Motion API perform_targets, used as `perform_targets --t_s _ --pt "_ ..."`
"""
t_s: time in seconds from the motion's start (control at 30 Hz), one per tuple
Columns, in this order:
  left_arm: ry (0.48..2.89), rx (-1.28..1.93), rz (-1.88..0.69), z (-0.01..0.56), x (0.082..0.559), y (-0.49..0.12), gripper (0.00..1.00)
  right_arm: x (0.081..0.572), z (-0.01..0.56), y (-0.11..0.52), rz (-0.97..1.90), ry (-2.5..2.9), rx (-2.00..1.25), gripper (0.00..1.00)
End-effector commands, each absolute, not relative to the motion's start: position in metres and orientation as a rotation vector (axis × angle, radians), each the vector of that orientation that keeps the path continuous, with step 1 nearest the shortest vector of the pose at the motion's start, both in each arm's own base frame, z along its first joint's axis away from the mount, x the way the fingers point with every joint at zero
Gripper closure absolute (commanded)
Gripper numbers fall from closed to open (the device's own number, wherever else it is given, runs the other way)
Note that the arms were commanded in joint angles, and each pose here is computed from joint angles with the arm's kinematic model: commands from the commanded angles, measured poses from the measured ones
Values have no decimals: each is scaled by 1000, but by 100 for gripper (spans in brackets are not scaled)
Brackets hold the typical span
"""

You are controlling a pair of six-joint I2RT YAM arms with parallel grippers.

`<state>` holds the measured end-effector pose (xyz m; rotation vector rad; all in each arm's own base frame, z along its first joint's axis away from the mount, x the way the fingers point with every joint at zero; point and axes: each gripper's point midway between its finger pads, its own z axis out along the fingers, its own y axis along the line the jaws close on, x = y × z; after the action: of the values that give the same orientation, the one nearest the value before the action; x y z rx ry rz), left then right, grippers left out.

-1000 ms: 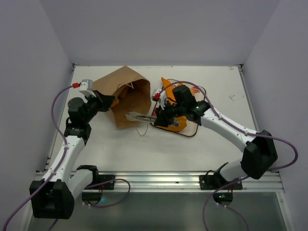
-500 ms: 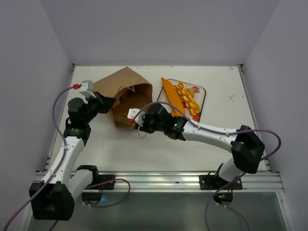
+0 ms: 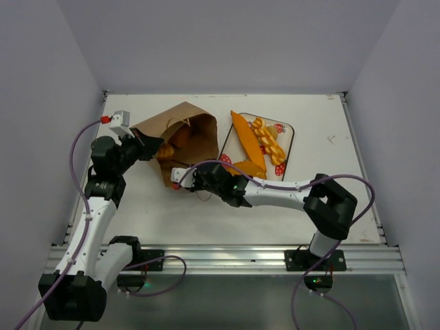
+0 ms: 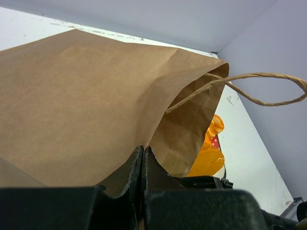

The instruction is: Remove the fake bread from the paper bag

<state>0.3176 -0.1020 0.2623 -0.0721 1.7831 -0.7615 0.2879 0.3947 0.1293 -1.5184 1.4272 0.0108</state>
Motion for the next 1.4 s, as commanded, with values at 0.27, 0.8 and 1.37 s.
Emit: perform_targets --t_s 0.27,0.8,1.37 --pt "1772 -61 -758 271 313 -100 98 289 143 412 -101 1319 -1510 60" --pt "1772 -52 -787 270 308 -104 98 304 147 419 -177 1330 -1466 56" --pt "1750 -17 -854 273 307 -114 98 316 128 437 -211 1345 -1492 55"
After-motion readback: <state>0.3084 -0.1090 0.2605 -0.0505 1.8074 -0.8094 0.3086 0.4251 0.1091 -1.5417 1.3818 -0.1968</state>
